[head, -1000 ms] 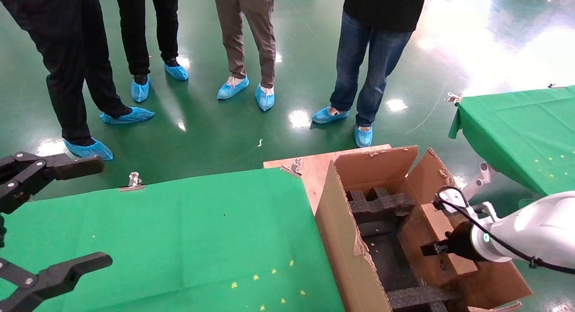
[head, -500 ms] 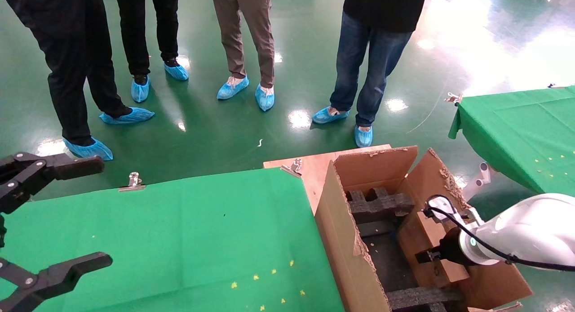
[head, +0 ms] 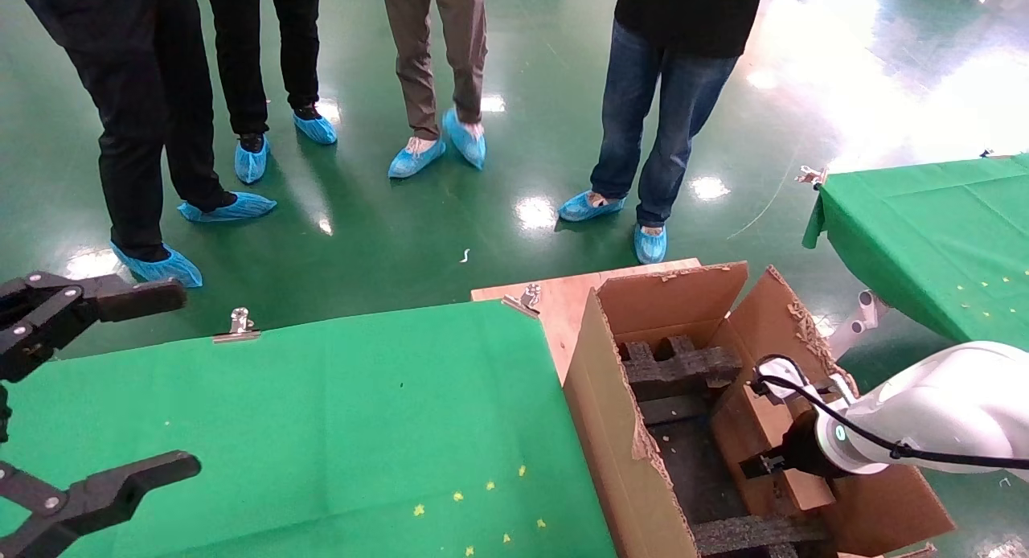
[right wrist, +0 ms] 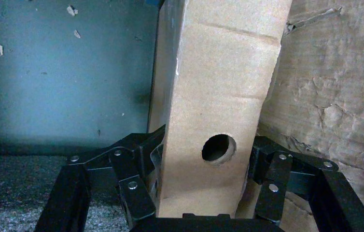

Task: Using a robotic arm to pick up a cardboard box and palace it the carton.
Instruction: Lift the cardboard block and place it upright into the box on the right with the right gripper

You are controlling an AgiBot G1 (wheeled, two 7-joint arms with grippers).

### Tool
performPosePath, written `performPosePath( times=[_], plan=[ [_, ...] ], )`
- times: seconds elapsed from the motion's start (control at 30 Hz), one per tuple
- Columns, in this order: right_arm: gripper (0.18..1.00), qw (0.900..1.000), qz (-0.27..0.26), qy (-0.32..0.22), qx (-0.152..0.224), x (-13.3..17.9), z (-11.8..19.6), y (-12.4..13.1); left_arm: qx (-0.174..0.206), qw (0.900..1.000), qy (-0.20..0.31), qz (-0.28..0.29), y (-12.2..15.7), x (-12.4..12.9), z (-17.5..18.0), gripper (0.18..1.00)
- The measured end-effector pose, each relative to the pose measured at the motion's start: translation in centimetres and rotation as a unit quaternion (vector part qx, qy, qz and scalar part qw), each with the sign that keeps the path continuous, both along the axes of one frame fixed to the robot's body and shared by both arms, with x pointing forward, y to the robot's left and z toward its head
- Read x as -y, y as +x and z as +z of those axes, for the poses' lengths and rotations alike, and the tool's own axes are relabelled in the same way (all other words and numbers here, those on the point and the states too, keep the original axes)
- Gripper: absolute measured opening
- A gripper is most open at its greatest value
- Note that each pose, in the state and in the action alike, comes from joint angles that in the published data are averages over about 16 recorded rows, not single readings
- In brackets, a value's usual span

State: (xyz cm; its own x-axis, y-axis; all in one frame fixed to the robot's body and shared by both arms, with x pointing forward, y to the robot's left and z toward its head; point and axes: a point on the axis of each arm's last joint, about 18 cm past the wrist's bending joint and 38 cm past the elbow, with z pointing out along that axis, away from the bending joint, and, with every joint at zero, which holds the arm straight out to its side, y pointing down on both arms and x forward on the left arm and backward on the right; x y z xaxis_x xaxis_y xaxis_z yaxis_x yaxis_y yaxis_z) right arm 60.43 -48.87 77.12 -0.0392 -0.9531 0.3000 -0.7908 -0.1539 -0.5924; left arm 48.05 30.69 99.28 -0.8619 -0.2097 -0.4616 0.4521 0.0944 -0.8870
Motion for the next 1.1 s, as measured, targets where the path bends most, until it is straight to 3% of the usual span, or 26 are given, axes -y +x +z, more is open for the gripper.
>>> performPosePath(
  times=[0.5, 0.7, 1.1],
  plan=[
    [0.376, 1.0, 0.004, -0.003, 0.007, -0.1, 0.7, 0.2, 0.0, 1.0, 0.0, 0.0, 0.0, 0.0, 0.0, 1.001],
    [0.465, 1.0, 0.004, -0.008, 0.016, 0.0, 1.5, 0.4, 0.0, 1.0, 0.0, 0.0, 0.0, 0.0, 0.0, 1.001],
    [0.721, 0.999, 0.001, -0.016, 0.038, 0.2, 3.3, 0.7, 0.0, 1.0, 0.0, 0.0, 0.0, 0.0, 0.0, 1.001]
  ],
)
